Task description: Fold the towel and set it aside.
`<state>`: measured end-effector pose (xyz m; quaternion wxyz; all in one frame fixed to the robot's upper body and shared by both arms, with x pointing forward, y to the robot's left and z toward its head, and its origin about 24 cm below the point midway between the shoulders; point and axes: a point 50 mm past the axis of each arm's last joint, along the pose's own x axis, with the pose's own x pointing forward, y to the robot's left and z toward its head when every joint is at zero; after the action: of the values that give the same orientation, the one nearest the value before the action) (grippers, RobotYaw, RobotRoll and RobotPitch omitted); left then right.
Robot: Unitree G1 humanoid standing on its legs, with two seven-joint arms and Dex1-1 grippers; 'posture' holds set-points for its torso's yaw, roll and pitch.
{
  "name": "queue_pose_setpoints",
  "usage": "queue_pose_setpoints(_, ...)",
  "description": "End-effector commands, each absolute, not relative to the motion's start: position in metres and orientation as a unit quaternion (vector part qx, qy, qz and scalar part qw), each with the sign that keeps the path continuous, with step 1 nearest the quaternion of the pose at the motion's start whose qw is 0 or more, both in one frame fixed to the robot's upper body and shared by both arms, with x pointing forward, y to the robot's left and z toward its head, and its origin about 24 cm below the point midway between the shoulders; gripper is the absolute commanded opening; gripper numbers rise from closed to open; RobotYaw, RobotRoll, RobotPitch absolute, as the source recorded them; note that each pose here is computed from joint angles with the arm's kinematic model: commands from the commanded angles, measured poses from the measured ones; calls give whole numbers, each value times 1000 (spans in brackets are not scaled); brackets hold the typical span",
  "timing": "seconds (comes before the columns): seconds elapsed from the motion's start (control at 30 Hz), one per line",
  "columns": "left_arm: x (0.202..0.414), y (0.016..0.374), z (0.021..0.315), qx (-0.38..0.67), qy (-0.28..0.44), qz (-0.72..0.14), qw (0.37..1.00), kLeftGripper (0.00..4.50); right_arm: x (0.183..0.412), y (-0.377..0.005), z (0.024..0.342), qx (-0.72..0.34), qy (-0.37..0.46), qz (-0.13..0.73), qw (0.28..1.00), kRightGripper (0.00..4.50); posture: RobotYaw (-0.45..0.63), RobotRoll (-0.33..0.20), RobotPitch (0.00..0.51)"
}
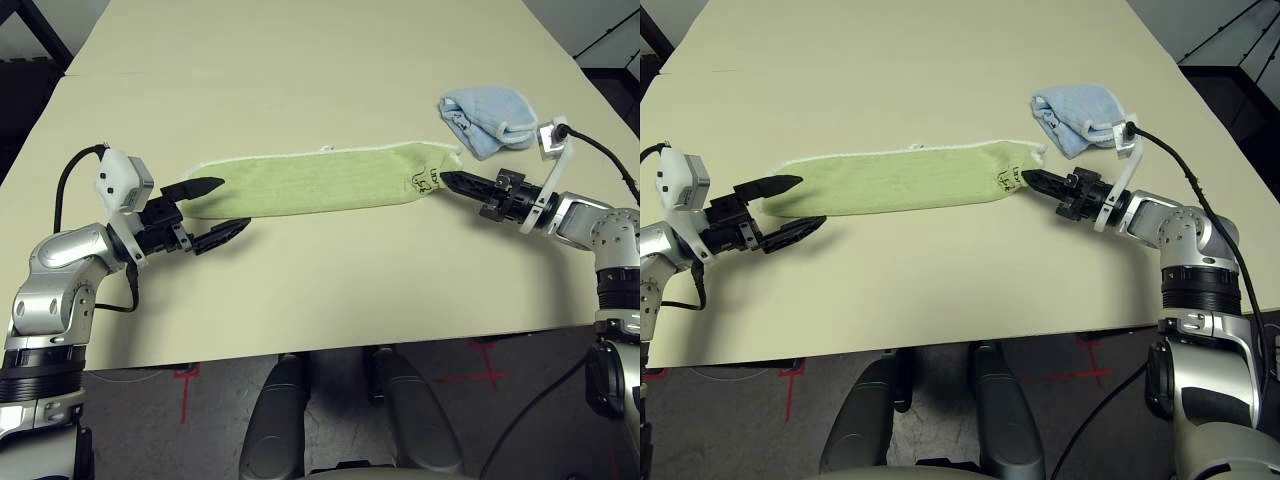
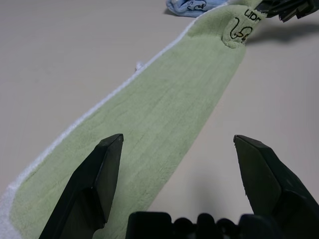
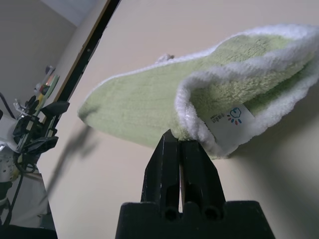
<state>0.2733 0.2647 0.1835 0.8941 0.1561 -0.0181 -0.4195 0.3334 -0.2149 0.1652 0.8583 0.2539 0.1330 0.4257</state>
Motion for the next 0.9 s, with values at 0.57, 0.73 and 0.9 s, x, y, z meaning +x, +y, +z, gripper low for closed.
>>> queue_pose_setpoints(0.57,272,263,182,154,-6,-416,896,4500,345,-146,190,31,88,581,809,34,11,0,196)
queue_pose_setpoints(0.73,273,261,183,153,-10,-415,897,4500,345,-137,188,-10,96,594,799,34,18,0,199)
queue_pose_setpoints(0.9,273,261,184,153,-11,-414,897,4500,346,-131,185,-38,98,599,794,34,25,0,193)
